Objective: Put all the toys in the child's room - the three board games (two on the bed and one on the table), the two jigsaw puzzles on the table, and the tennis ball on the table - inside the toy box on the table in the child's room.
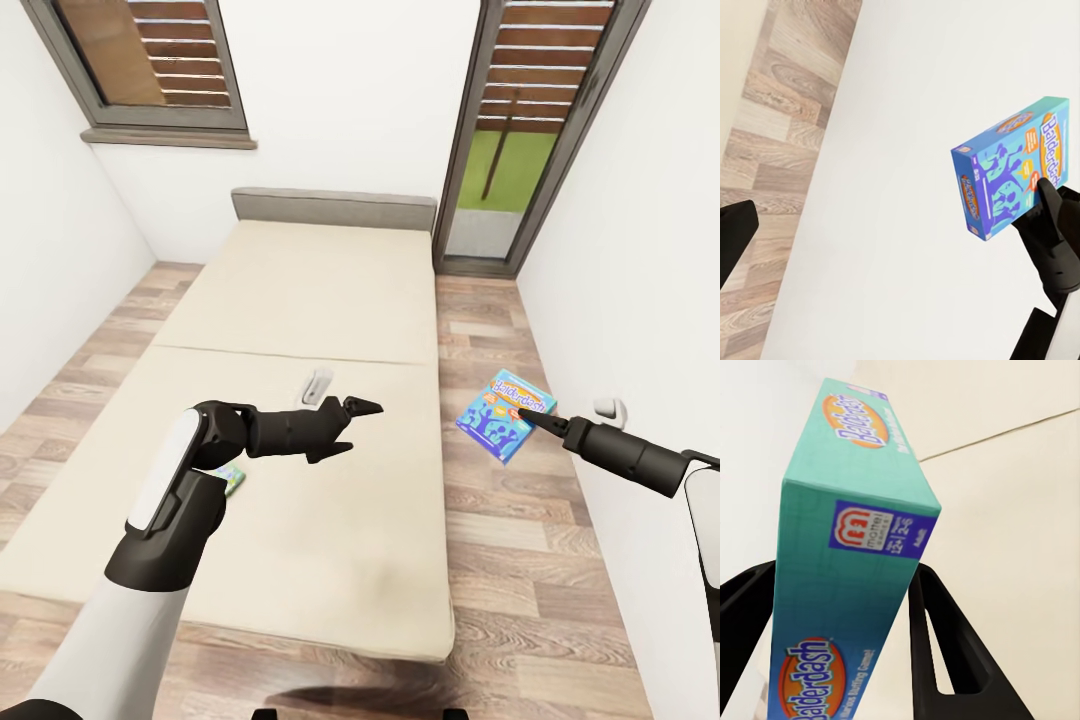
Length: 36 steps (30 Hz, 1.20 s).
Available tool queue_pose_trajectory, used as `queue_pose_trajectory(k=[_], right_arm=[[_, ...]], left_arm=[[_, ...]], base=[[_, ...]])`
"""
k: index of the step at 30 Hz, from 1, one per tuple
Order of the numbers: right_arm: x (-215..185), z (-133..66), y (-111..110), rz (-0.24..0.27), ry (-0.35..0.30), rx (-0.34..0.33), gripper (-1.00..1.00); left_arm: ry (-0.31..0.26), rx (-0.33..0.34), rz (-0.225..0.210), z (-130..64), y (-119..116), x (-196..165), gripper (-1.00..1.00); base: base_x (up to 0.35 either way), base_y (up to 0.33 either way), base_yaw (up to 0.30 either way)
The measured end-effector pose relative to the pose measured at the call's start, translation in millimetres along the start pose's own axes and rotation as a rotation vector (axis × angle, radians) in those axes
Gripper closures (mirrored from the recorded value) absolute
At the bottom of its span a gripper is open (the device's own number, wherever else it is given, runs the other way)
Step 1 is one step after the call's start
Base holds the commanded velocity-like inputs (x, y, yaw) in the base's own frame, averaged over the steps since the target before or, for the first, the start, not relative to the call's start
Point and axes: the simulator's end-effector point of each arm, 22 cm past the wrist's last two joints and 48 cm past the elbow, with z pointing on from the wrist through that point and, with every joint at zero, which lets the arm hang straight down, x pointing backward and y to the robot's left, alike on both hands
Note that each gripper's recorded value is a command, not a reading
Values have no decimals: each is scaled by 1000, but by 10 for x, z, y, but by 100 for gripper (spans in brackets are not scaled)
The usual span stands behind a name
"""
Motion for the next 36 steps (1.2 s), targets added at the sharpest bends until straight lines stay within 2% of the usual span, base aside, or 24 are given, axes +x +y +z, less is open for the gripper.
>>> queue_pose_trajectory(k=[16, 25, 36], right_arm=[[-122, -156, 193, -12, -15, -8, 100], [101, -233, 141, 16, 21, 9, 100], [110, -275, 149, 16, 19, 11, 100]], left_arm=[[-9, 5, 11, -155, -199, 57, -100], [-11, 5, 13, -199, -251, 81, -100], [-15, 6, 17, -220, -271, 80, -100]], base=[[0, 0, 0], [0, 0, 0], [0, 0, 0]])
